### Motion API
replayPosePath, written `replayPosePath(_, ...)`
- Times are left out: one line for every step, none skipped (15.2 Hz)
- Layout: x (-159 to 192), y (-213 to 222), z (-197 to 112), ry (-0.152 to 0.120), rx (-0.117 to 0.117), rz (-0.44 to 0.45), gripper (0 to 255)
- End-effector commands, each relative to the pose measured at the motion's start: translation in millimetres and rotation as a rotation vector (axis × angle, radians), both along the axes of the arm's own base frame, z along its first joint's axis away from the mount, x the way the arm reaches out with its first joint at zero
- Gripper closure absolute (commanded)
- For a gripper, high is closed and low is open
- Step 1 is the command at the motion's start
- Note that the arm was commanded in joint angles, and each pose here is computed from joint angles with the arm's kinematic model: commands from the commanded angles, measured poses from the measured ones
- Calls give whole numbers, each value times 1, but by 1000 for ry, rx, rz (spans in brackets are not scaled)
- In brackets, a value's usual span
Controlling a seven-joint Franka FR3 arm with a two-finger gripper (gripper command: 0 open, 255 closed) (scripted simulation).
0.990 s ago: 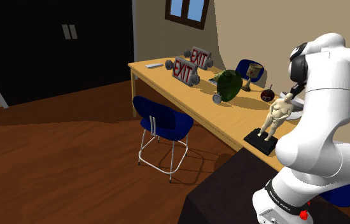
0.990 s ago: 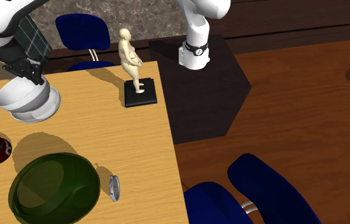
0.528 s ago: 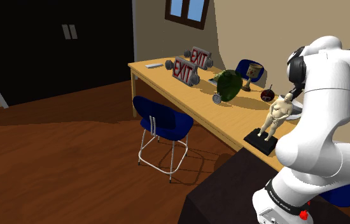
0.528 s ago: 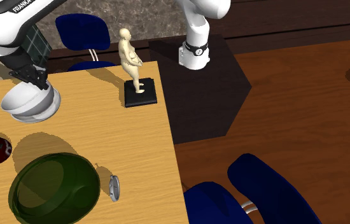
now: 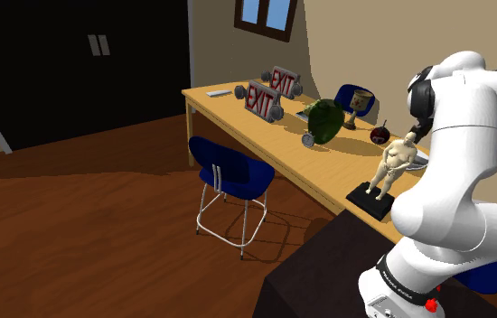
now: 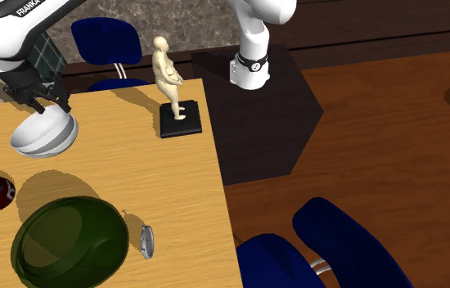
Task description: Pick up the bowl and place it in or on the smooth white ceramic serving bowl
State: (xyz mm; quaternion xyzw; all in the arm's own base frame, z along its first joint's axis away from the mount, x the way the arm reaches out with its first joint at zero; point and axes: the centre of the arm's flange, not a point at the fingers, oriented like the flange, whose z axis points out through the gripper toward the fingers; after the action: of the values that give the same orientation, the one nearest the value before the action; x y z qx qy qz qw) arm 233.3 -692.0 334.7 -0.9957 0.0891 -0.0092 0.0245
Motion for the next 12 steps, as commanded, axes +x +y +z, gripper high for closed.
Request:
replayPosePath(0,0,0,0,0,0,0)
replayPosePath(0,0,0,0,0,0,0)
replayPosePath(0,0,0,0,0,0,0)
replayPosePath(0,-1,13,0,0,0,0)
replayPosePath(-1,-1,26,0,0,0,0)
replayPosePath(-1,-2,40,0,0,0,0)
replayPosePath(-1,-2,50,0,0,0,0)
replayPosePath(-1,-2,50,0,0,0,0)
replayPosePath(-1,-2,50,0,0,0,0)
replayPosePath(-1,-2,50,0,0,0,0)
replayPosePath(-1,-2,50,0,0,0,0)
replayPosePath(-1,-2,50,0,0,0,0)
